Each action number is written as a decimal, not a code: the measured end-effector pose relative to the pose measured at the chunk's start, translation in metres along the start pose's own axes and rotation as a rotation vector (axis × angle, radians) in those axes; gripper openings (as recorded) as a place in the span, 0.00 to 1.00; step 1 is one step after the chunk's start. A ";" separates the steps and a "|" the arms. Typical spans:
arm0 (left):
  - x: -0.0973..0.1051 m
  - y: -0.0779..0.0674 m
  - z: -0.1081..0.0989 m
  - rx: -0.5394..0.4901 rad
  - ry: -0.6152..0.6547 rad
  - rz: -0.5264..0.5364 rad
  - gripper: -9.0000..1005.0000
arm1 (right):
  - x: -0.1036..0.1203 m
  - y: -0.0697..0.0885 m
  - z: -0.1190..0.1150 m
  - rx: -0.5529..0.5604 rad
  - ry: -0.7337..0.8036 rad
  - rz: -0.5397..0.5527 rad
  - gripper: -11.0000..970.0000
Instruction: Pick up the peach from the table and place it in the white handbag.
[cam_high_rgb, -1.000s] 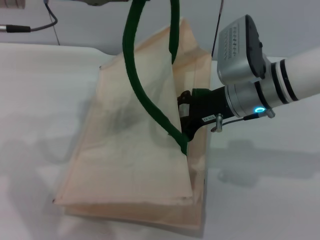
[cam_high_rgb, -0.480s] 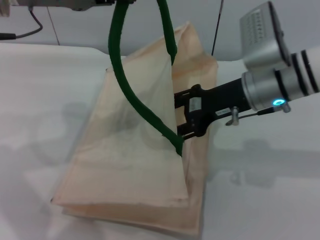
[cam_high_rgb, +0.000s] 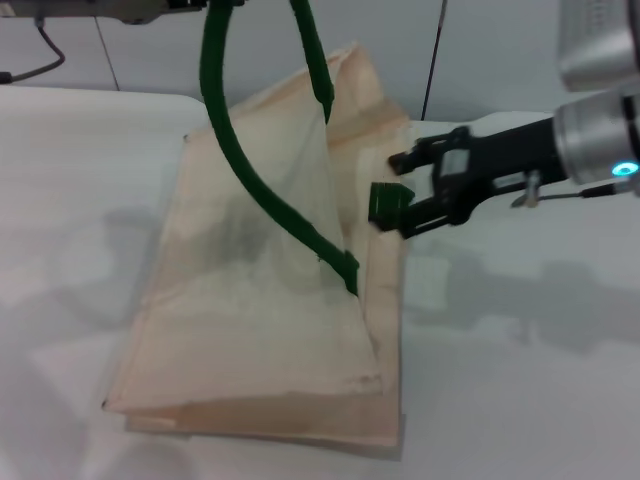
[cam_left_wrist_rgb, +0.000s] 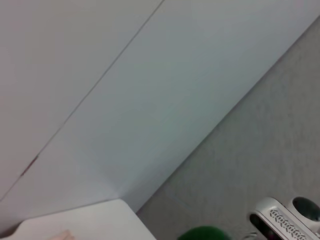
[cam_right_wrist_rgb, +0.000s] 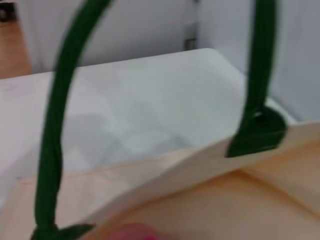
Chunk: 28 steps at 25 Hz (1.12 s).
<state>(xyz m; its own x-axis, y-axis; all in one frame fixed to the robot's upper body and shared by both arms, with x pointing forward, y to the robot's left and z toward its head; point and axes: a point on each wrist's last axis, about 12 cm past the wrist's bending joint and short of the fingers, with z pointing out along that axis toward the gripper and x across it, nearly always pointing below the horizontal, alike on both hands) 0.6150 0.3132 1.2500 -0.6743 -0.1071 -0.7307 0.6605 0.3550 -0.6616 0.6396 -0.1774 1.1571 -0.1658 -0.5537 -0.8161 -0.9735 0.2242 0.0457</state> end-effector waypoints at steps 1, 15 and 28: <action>0.001 0.000 -0.002 0.001 -0.009 0.000 0.24 | 0.002 -0.002 -0.006 0.025 0.000 0.011 0.92; 0.010 0.008 -0.016 -0.042 -0.064 0.004 0.56 | 0.027 -0.016 -0.048 0.233 -0.057 0.101 0.92; 0.042 0.028 -0.023 -0.131 -0.262 0.167 0.79 | 0.083 -0.012 -0.081 0.552 -0.436 0.183 0.92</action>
<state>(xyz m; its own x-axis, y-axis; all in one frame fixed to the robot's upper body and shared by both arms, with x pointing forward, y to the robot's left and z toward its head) 0.5973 0.3401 1.2052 -0.4417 -0.2665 -0.8567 0.6952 0.5019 -0.5145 0.6252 -0.2907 1.1355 -0.1281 -0.1242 -0.9839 -0.6957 0.7183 -0.0001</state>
